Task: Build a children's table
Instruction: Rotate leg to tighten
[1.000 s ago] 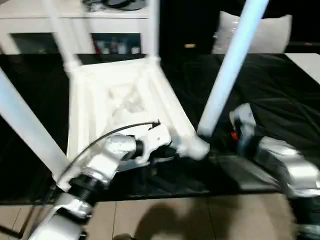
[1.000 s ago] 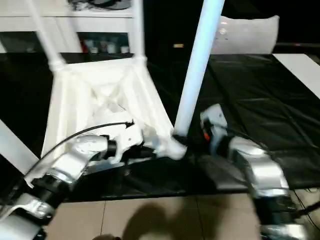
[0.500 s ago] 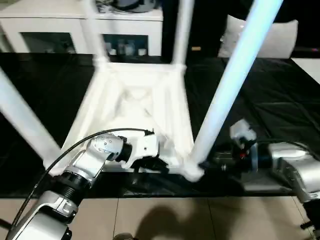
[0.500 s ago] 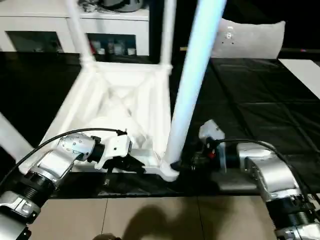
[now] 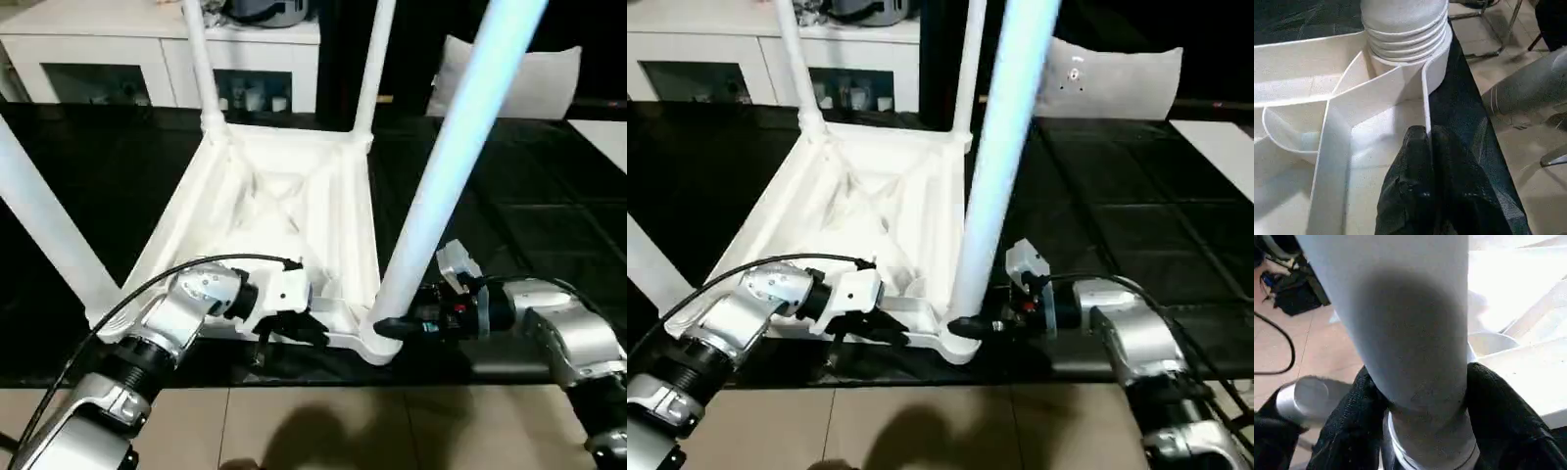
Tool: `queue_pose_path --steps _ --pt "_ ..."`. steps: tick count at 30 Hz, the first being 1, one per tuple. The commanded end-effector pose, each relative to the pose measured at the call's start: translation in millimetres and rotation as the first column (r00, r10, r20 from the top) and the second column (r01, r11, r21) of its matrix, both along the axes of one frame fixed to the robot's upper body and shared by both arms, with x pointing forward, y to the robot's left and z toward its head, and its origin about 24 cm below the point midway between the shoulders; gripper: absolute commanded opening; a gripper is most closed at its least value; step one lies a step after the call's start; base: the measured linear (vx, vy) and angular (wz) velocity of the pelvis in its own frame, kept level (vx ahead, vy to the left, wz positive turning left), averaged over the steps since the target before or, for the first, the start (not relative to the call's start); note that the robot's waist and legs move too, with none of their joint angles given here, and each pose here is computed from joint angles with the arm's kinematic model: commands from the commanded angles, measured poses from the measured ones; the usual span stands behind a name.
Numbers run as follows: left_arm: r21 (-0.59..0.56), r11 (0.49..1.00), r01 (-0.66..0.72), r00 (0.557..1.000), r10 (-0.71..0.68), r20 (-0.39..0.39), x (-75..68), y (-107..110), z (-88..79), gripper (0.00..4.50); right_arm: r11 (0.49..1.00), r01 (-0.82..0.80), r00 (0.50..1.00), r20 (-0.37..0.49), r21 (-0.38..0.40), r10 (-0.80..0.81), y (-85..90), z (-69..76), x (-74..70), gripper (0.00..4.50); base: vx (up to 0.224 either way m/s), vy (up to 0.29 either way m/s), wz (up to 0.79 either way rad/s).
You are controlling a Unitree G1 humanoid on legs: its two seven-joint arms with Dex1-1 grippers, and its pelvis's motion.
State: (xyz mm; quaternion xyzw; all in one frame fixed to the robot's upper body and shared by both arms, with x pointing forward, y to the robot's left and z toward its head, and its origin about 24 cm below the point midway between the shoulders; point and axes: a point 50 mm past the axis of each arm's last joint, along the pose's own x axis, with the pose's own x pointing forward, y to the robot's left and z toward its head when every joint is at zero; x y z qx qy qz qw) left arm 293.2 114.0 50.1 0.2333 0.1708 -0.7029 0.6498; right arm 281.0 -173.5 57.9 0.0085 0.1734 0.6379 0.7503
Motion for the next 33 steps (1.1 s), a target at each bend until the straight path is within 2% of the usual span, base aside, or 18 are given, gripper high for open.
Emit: queue_pose_path --steps 1,4,5,7,9,10,11,12,13,14,16,17,21,26,27,31,32,33 --pt "-0.032 0.999 -0.009 0.999 0.008 -0.038 -5.4 -14.0 -3.1 0.0 0.989 0.141 0.989 -0.035 -0.033 -0.142 1.3 -14.6 8.6 2.07 0.0 0.0 0.0" --pt "-0.065 0.993 -0.098 0.994 0.095 -0.051 -2.7 -19.6 -2.5 0.0 0.955 0.293 0.955 -0.039 -0.039 -0.294 1.2 -18.1 22.3 2.06 0.0 0.0 0.0" --pt "-0.074 0.982 -0.176 0.984 0.172 -0.047 0.9 -24.3 -2.8 0.0 0.905 0.423 0.903 -0.054 -0.052 -0.426 0.7 -20.0 35.3 2.04 -0.053 0.022 -0.1" --pt "-0.082 0.972 -0.222 0.975 0.219 -0.041 3.3 -27.1 -2.8 0.0 0.866 0.494 0.866 -0.053 -0.075 -0.498 2.0 -21.3 42.0 2.04 -0.056 0.031 -0.12" --pt "-0.1 0.953 -0.286 0.958 0.283 -0.039 6.9 -31.4 -1.9 0.0 0.795 0.595 0.798 -0.033 -0.118 -0.602 5.2 -25.0 47.7 2.04 -0.104 0.04 -0.18" --pt "-0.1 0.953 -0.286 0.958 0.283 -0.039 6.9 -31.4 -1.9 0.0 0.795 0.595 0.798 -0.033 -0.118 -0.602 5.2 -25.0 47.7 2.03 -0.064 -0.011 -0.15" --pt "-0.105 0.938 -0.33 0.944 0.328 -0.041 9.1 -33.9 -1.4 0.0 0.729 0.669 0.734 -0.023 -0.147 -0.679 9.0 -29.4 47.6 2.03 0.014 -0.068 -0.05" --pt "-0.118 0.9 -0.419 0.908 0.417 -0.04 14.2 -40.0 0.2 0.0 0.642 0.746 0.657 0.036 -0.177 -0.753 20.3 -31.7 46.3 2.03 0.014 -0.068 -0.05" --pt "-0.119 0.892 -0.436 0.9 0.435 -0.04 15.1 -41.2 0.5 0.0 0.625 0.76 0.641 0.048 -0.18 -0.766 22.5 -31.9 46.0 2.03 0.034 -0.063 -0.26" --pt "-0.148 0.853 -0.501 0.865 0.5 -0.05 18.8 -51.2 4.3 0.0 0.61 0.782 0.617 0.025 -0.129 -0.786 40.1 -26.3 45.7 2.03 0.061 -0.006 -0.48" --pt "-0.155 0.842 -0.517 0.856 0.515 -0.052 19.5 -54.1 5.5 0.0 0.612 0.783 0.617 0.016 -0.115 -0.787 44.8 -24.3 45.9 2.03 0.05 0.011 -0.38" --pt "-0.169 0.835 -0.524 0.85 0.525 -0.047 20.3 -60.3 7.3 0.0 0.636 0.768 0.639 0.017 -0.08 -0.769 52.5 -19.9 45.6 2.54 0.0 0.0 0.0" --pt "-0.159 0.845 -0.511 0.856 0.518 0.0 21.9 -59.7 6.3 0.0 0.664 0.748 0.664 0.008 0.017 -0.748 51.0 -7.6 45.0 2.77 0.048 -0.001 0.07" --pt "-0.144 0.86 -0.489 0.866 0.499 0.04 21.2 -49.2 5.2 0.0 0.691 0.721 0.689 0.046 0.05 -0.723 39.8 0.6 38.7 3.2 0.023 0.002 0.0" --pt "-0.14 0.864 -0.483 0.869 0.493 0.046 21.1 -47.9 4.9 0.0 0.7 0.713 0.698 0.051 0.053 -0.714 37.9 1.5 38.2 3.44 0.06 0.002 0.0" --pt "-0.116 0.9 -0.42 0.9 0.429 0.07 18.3 -42.4 3.0 0.0 0.76 0.649 0.756 0.088 0.034 -0.649 25.8 3.5 33.9 3.53 0.056 -0.005 -0.03" --pt "-0.11 0.906 -0.408 0.906 0.417 0.072 17.8 -41.1 2.5 0.0 0.77 0.637 0.765 0.096 0.029 -0.637 23.1 3.9 33.2 3.84 0.0 0.0 0.0" --pt "-0.108 0.908 -0.405 0.908 0.414 0.073 17.6 -40.8 2.3 0.0 0.772 0.635 0.767 0.098 0.027 -0.634 22.4 4.0 33.0 3.93 0.0 0.0 0.0"
